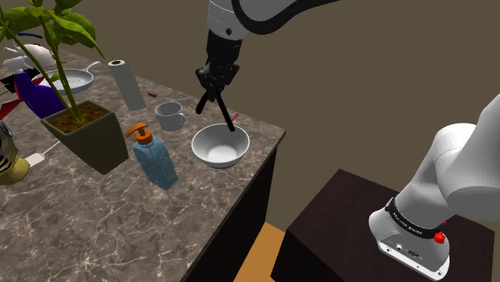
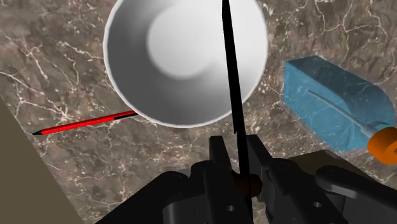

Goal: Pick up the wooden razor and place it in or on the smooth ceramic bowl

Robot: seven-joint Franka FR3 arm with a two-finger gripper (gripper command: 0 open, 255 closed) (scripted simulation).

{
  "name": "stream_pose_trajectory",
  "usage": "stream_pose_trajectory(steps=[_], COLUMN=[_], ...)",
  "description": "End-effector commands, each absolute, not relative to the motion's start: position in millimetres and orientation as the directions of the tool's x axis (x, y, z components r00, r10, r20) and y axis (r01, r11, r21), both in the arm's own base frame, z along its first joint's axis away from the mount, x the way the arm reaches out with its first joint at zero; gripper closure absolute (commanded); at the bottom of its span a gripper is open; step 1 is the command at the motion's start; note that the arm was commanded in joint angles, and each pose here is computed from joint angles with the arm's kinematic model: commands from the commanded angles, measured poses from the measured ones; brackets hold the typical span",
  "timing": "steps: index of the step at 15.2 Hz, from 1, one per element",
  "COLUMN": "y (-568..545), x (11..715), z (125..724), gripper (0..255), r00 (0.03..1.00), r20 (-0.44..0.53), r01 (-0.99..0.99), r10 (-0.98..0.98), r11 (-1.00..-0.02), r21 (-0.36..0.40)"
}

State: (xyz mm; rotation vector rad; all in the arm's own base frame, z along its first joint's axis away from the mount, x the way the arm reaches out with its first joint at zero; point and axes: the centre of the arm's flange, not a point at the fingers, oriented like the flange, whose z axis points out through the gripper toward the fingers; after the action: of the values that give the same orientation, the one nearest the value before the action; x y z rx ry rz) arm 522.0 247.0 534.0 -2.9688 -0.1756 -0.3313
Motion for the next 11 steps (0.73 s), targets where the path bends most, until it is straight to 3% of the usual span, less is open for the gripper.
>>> stream_pose_trajectory(steps=[1,11], y=[247.5,247.5], x=[521.9,521.9], z=[524.5,471.7], gripper=[255,255], r00=[0.969,0.969], r20=[0.227,0.227], r01=[0.132,0.132], r10=[0.099,0.099], r11=[-0.982,-0.982], r21=[-0.135,-0.135])
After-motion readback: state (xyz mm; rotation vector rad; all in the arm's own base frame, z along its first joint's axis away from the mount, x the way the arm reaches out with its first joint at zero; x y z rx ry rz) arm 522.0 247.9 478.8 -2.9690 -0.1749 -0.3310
